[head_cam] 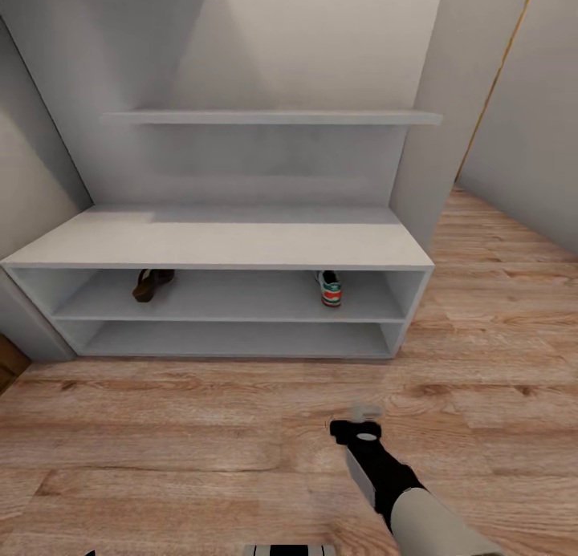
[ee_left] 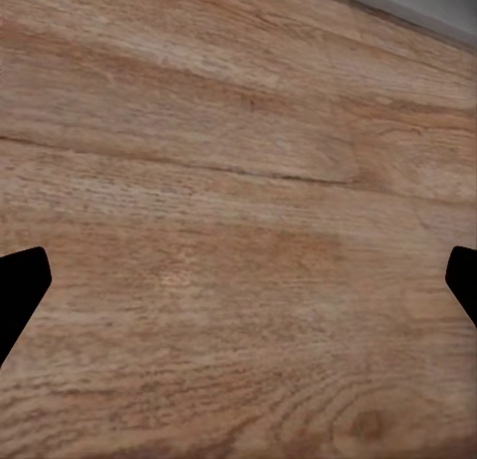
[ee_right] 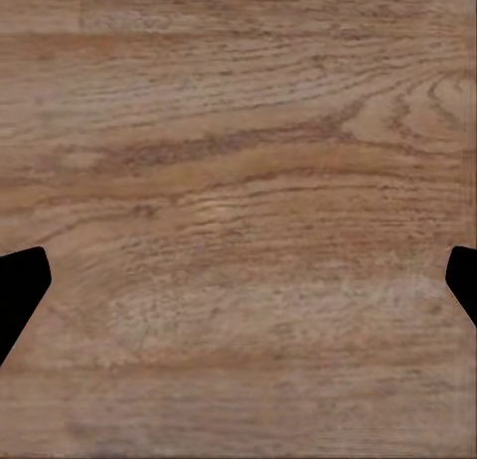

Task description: Pick up the two gym shoes and the two sandals from the corridor floor and place them onto the hallstand (shoe rack) in the corridor, making sure they are on the rack and not on the floor. Arrange them so the two gym shoes are next to each other and the two sandals are next to each other.

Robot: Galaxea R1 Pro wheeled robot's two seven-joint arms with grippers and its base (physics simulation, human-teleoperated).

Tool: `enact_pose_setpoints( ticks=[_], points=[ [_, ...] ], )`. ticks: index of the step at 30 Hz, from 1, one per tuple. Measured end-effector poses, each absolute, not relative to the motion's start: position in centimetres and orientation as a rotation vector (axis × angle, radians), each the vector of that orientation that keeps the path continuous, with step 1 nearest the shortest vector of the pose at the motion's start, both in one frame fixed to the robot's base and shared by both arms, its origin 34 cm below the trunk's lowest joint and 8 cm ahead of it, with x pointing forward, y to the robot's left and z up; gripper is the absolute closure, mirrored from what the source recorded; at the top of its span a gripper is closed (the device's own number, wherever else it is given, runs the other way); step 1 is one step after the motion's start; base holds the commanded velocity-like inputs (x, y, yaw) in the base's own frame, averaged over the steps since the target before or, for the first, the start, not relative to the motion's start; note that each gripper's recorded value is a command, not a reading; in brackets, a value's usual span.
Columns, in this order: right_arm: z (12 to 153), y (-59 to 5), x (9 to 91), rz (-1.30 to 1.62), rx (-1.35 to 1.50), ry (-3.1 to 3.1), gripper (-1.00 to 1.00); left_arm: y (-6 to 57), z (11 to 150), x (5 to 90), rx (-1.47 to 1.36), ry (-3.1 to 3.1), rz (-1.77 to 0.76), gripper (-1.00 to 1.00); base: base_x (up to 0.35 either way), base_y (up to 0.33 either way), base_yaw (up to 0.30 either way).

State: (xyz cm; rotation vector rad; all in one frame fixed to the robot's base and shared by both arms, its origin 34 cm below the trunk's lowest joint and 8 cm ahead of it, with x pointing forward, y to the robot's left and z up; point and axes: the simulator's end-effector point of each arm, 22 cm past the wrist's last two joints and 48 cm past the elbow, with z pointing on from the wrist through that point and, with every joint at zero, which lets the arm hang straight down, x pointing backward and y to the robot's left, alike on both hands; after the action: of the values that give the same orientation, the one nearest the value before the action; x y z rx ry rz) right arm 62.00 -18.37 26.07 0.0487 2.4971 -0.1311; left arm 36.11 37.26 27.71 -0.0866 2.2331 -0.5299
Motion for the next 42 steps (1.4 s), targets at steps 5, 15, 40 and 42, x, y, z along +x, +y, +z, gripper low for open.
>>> enact_pose_setpoints(
  ticks=[5,15,40,42],
  points=[
    [23.2,-21.0,59.3,-0.118,0.019,2.511,-1.00,37.3,27.7,36.1,-0.087,2.232,-0.529,-1.00,0.000,0.000,0.000],
    [21.7,-25.1,55.9,0.125,-0.120,2.477,-1.00,37.2,28.5,36.7,-0.081,2.208,-0.529,-1.00,0.000,0.000,0.000],
    [24.1,-26.9,51.0,0.133,-0.122,2.558,-1.00,37.2,33.8,38.3,-0.086,2.194,-0.526,-1.00,0.000,0.000,-0.006],
    [24.4,-26.9,50.7,0.133,-0.122,2.559,-1.00,37.2,34.2,38.4,-0.086,2.194,-0.526,-1.00,0.000,0.000,-0.128]
  ],
)
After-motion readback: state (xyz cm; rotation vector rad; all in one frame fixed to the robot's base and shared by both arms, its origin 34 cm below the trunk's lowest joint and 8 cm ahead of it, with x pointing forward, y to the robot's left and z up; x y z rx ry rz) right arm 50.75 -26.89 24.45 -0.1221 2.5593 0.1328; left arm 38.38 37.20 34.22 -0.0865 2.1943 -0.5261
